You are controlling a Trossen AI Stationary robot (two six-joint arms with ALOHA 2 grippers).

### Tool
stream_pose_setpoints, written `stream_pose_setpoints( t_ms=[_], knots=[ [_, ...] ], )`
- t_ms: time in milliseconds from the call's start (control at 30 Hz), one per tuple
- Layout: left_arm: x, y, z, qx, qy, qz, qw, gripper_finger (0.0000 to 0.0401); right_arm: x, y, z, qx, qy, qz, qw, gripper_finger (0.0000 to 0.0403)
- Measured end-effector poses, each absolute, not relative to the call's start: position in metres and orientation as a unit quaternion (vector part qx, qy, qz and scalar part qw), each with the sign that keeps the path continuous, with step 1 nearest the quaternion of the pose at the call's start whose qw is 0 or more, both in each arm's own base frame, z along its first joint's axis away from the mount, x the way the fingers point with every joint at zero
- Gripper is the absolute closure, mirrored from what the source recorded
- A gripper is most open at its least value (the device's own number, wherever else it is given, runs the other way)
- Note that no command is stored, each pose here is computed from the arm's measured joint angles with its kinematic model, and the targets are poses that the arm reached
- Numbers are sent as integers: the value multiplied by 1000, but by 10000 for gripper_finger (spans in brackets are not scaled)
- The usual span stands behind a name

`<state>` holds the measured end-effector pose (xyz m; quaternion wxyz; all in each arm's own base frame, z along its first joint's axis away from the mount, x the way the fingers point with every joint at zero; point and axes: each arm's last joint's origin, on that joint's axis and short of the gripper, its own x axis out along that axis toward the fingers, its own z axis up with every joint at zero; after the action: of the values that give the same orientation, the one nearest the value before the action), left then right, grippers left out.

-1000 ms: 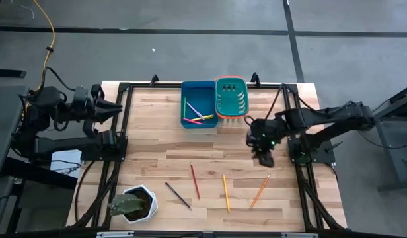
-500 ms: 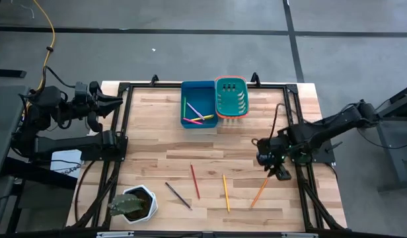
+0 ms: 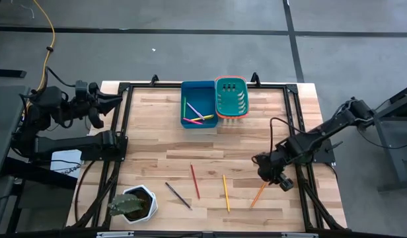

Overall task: Sort pens & pencils
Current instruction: Put the orange pencil into the green bin

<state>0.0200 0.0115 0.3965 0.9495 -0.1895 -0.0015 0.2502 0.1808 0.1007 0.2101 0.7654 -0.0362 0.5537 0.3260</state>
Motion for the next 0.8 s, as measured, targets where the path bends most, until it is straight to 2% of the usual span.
stream_pose_setpoints(
  t_ms=[167, 567, 800],
  knots=[
    [25, 14, 389, -202, 17, 255, 946, 350, 182, 107, 209, -60, 540, 322, 775, 274],
    [37, 16, 375, -235, 44, 216, 947, 350, 197, 139, 173, -87, 565, 347, 744, 274],
    [38, 16, 377, -223, 34, 214, 950, 350, 197, 151, 162, -105, 562, 369, 733, 274]
  ],
)
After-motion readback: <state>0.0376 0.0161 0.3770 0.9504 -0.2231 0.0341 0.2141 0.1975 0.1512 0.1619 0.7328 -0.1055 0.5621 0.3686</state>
